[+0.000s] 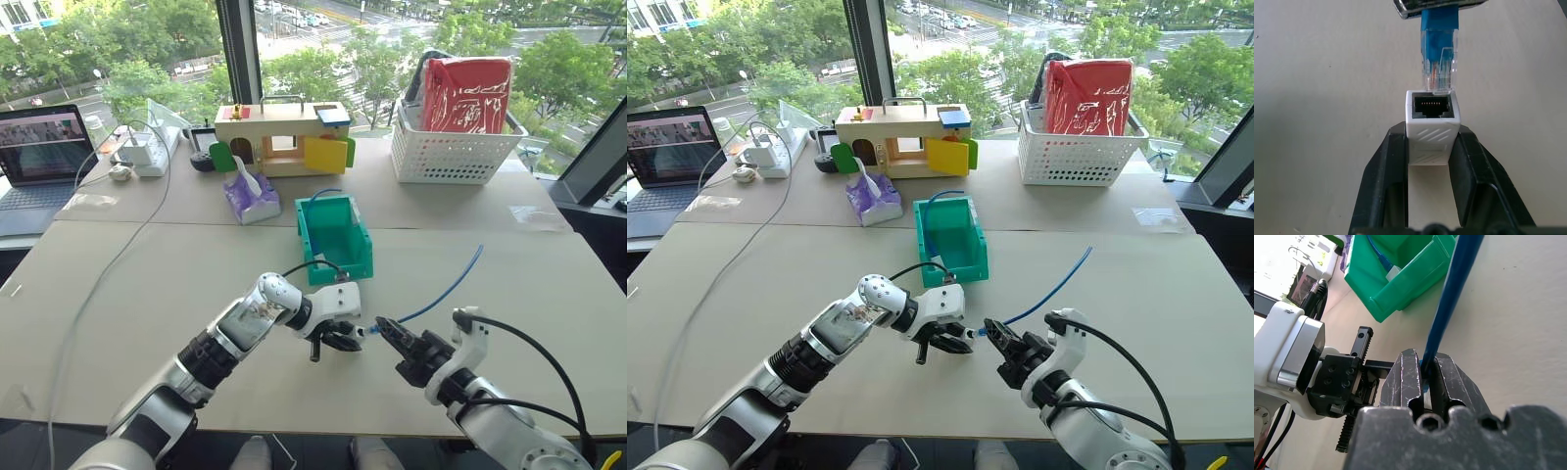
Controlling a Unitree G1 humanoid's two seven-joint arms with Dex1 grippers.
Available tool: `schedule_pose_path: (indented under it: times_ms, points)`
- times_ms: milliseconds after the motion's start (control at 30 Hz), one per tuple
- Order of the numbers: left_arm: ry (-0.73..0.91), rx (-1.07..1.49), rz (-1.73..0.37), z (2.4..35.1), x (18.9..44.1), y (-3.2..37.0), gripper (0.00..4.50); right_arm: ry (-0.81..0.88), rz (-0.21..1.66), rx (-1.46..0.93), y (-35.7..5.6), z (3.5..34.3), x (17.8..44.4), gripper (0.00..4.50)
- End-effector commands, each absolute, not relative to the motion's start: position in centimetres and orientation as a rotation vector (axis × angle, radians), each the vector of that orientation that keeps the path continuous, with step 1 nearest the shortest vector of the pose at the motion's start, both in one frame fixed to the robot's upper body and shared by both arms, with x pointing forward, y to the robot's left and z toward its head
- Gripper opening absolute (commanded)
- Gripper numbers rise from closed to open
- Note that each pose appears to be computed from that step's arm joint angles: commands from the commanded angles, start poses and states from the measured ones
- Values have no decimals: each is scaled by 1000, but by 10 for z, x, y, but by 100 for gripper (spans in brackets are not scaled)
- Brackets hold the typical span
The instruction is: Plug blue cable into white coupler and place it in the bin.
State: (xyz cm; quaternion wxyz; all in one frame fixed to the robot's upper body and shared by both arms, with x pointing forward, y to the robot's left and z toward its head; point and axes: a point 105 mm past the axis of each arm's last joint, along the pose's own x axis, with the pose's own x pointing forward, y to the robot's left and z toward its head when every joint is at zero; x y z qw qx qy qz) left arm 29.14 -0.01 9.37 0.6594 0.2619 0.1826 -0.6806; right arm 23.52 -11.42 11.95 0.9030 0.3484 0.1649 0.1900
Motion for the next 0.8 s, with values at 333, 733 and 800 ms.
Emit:
schedule_pose_path:
  times_ms: [333,733,800]
  points:
    - [380,612,-1548,98,289,-2,67,326,439,702,-107,121,238,0]
    - [379,626,-1548,98,288,-2,67,379,401,643,-111,108,236,0]
    - [379,639,-1544,98,289,-2,67,391,397,604,-111,105,236,0]
